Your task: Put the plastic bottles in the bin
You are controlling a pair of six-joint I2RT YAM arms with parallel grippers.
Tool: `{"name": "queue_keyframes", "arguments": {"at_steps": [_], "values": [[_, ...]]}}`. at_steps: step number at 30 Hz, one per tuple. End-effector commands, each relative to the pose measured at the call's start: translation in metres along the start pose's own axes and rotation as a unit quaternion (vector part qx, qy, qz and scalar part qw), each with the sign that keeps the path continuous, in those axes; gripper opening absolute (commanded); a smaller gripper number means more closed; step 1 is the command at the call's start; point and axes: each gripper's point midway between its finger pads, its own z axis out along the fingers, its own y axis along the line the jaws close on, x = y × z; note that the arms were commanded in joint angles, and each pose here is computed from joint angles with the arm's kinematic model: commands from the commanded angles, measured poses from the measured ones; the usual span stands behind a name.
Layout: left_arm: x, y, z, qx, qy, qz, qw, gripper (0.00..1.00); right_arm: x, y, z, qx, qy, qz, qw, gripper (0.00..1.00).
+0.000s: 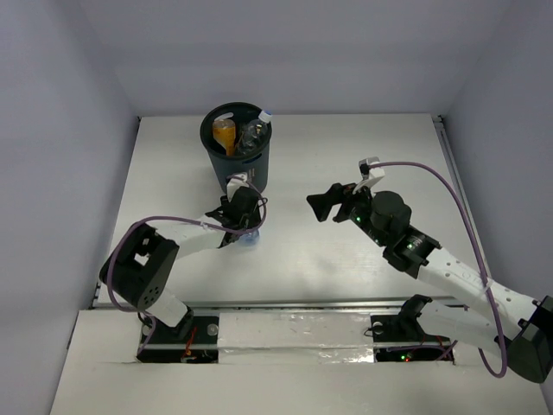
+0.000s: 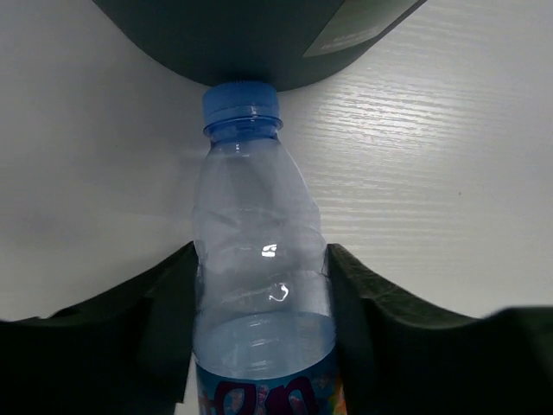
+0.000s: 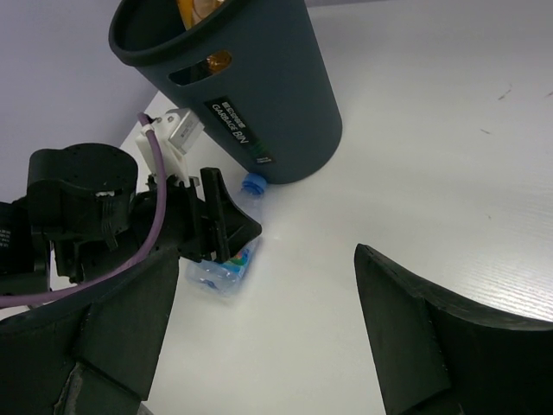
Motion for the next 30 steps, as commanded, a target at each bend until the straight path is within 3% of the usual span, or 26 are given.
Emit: {"name": "queue_keyframes", "arguments": {"at_steps": [1,3,7,10,15,18,21,23,24,30], "values": [[-0.012,-0.01,-0.004,0.024,-0.015,-0.008,1.0,0.42,-0.028,0.011,0.001,-0.014,-0.037,0.004,0.999,0.87],[-0.016,-0.011,-0.016,0.043,-0.023,-0.015,0.999,0.34,-0.03,0.011,-0.001,-0.014,-0.039,0.003,0.999,0.87],[-0.025,-0.05,-0.069,0.141,-0.044,-0.009,0.989,0.33,-0.031,0.01,-0.002,-0.013,-0.043,0.005,0.999,0.87],[-0.064,-0.083,-0.142,0.234,-0.107,-0.025,0.966,0.33,-0.033,0.012,-0.003,-0.018,-0.045,0.008,0.999,0.87],[-0.141,-0.104,-0.223,0.319,-0.203,-0.054,0.924,0.33,-0.033,0.012,-0.003,-0.017,-0.047,0.009,0.999,0.87],[-0.193,-0.1,-0.251,0.3,-0.272,-0.073,0.911,0.34,-0.035,0.012,-0.005,-0.016,-0.051,0.01,0.999,0.87],[-0.251,-0.081,-0.259,0.223,-0.35,-0.105,0.904,0.37,-0.035,0.011,-0.006,-0.016,-0.053,0.01,0.998,0.87],[-0.277,-0.067,-0.237,0.162,-0.366,-0.117,0.909,0.37,-0.035,0.012,-0.005,-0.017,-0.052,0.01,0.998,0.86],[-0.307,-0.05,-0.238,0.142,-0.387,-0.137,0.901,0.37,-0.035,0.012,-0.005,-0.018,-0.052,0.01,0.998,0.86],[-0.361,-0.026,-0.201,0.072,-0.438,-0.135,0.886,0.38,-0.037,0.011,-0.008,-0.017,-0.056,0.01,0.998,0.86]]}}
